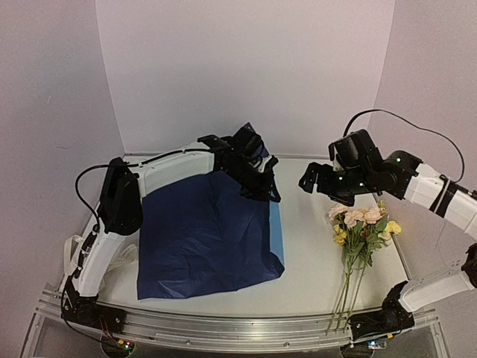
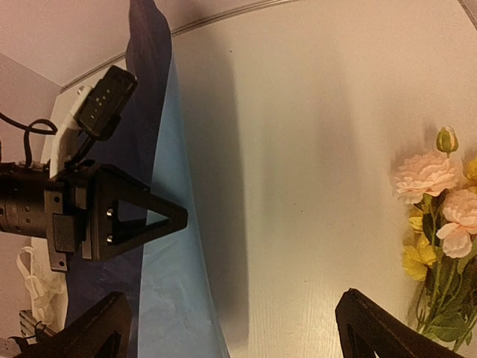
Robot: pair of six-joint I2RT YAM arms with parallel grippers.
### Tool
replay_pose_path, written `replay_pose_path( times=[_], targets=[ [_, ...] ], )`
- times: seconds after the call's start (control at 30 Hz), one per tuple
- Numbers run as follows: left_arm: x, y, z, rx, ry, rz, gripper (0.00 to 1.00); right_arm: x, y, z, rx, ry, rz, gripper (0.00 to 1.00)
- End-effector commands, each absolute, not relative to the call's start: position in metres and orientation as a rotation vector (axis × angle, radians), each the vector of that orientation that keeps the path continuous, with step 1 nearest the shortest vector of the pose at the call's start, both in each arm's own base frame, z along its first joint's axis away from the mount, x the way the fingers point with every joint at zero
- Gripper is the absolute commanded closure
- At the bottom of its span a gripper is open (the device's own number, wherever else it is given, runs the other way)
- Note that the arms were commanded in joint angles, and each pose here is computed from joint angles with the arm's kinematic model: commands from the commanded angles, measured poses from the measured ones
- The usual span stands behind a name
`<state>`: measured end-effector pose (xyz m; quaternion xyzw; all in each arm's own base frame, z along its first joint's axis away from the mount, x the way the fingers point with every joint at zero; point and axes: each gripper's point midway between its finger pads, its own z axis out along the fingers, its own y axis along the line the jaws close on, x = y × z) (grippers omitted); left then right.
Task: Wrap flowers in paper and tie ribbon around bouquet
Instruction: Unfold the folded wrapping paper at the center of the board, then adjust the flattened wrapping paper at the center of the board.
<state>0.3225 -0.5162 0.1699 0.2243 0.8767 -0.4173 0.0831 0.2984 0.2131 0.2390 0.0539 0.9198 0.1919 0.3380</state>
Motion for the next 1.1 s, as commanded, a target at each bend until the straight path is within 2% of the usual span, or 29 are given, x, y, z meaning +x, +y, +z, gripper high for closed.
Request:
replay_pose_path(
  times=[0.0, 0.07, 0.1, 0.2, 0.3, 0.33, 0.47, 0.63, 0.8, 1.07],
  targets=[
    [0.303, -0.527, 0.174, 0.744, 2.605, -1.253, 0.83, 0.285, 0.184, 0.213, 0.135, 2.447, 0.359, 0.02],
    [0.302, -0.525, 0.178, 0.750, 2.583, -1.241, 0.77, 0.282, 0.180, 0.202, 0.133, 2.472, 0.342, 0.02],
    [0.304, -0.522, 0.182, 0.740, 2.568, -1.223, 0.71, 0.281, 0.180, 0.197, 0.126, 2.484, 0.336, 0.02],
    [0.311, -0.509, 0.200, 0.687, 2.510, -1.160, 0.35, 0.281, 0.180, 0.182, 0.107, 2.538, 0.345, 0.02],
    [0.322, -0.489, 0.220, 0.602, 2.461, -1.119, 0.08, 0.284, 0.185, 0.175, 0.055, 2.557, 0.381, 0.02],
    [0.325, -0.480, 0.223, 0.565, 2.457, -1.100, 0.05, 0.285, 0.192, 0.173, 0.024, 2.569, 0.422, 0.02],
    [0.350, -0.424, 0.240, 0.313, 2.409, -1.040, 0.02, 0.294, 0.213, 0.164, -0.030, 2.614, 0.536, 0.02],
    [0.362, -0.314, 0.220, -0.075, 2.421, -0.898, 0.02, 0.305, 0.222, 0.136, -0.017, 2.703, 0.518, 0.02],
    [0.325, -0.216, 0.179, -0.366, 2.476, -0.690, 0.01, 0.308, 0.219, 0.106, -0.042, 2.775, 0.494, 0.02],
    [0.261, -0.151, 0.115, -0.659, 2.546, -0.553, 0.00, 0.306, 0.212, 0.068, -0.001, 2.866, 0.517, 0.02]
  ],
)
